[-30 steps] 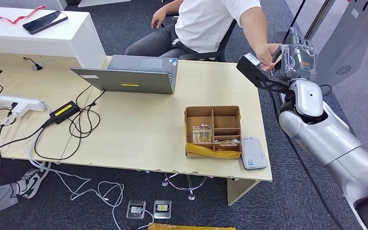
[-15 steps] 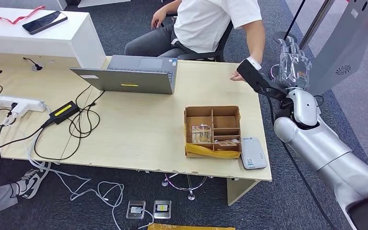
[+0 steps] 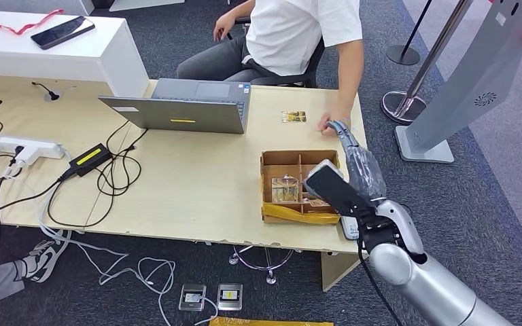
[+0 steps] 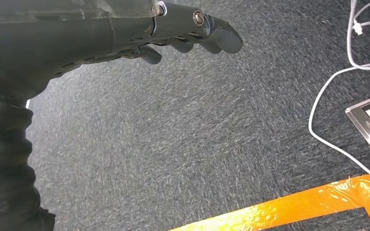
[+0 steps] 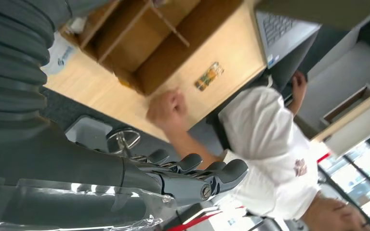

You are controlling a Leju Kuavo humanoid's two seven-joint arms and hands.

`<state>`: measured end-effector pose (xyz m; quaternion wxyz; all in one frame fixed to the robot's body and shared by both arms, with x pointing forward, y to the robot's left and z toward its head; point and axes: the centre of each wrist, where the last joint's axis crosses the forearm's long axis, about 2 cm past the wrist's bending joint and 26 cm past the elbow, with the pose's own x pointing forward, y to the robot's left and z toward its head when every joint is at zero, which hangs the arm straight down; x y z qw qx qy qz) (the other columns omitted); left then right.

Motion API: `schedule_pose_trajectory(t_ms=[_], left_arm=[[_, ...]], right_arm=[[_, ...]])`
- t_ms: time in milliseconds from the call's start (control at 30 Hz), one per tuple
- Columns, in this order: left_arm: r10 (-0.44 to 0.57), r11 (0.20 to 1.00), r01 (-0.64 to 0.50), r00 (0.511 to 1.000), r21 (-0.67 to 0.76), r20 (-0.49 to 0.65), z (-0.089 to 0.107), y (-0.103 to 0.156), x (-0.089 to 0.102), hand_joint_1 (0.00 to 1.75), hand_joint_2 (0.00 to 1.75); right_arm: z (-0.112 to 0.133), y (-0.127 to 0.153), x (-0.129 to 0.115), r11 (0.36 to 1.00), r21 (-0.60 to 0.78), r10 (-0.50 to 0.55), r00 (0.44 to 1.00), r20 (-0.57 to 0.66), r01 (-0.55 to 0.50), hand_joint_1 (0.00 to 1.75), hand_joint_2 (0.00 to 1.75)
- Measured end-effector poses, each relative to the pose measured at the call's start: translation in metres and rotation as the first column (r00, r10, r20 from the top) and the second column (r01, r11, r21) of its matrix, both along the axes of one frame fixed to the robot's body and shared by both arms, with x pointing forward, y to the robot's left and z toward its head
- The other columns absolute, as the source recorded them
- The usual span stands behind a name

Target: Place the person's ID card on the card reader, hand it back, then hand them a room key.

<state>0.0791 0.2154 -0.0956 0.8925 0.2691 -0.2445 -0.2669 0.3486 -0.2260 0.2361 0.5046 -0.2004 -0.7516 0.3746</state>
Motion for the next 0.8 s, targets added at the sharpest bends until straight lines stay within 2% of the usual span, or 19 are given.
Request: schedule_pose_trajectory(t_ms=[133,400,500,667,800], left_arm=[[0.016,1.000,-0.016,1.000,-0.005,-0.002,0.000,-0.002,-0.001,0.00,1.75],[0.031,0.999,-0.031,0.999,-0.011,-0.007,0.000,-0.002,-0.001,0.00,1.75],[0.044,0.999,-0.045,0.999,-0.015,-0.009,0.000,-0.003,-0.001,0.00,1.75],[0.057,0.998,-0.058,0.998,-0.016,-0.018,0.001,-0.006,-0.001,0.00,1.75],[0.071,0.997,-0.071,0.997,-0.018,-0.022,0.001,-0.006,-0.001,0.00,1.75]], right_arm=[[-0.014,0.003,-0.017,0.997,-0.044,0.057,0.997,-0.048,-0.059,0.00,1.75],[-0.042,0.003,-0.031,0.977,-0.203,0.038,0.989,-0.146,-0.067,0.00,1.75],[-0.051,0.003,-0.030,0.956,-0.293,-0.013,0.991,-0.130,-0.026,0.00,1.75],[-0.065,0.007,-0.030,0.884,-0.462,-0.099,0.994,-0.044,0.067,0.00,1.75],[-0.075,0.012,-0.029,0.856,-0.511,-0.111,0.993,-0.037,0.076,0.00,1.75]])
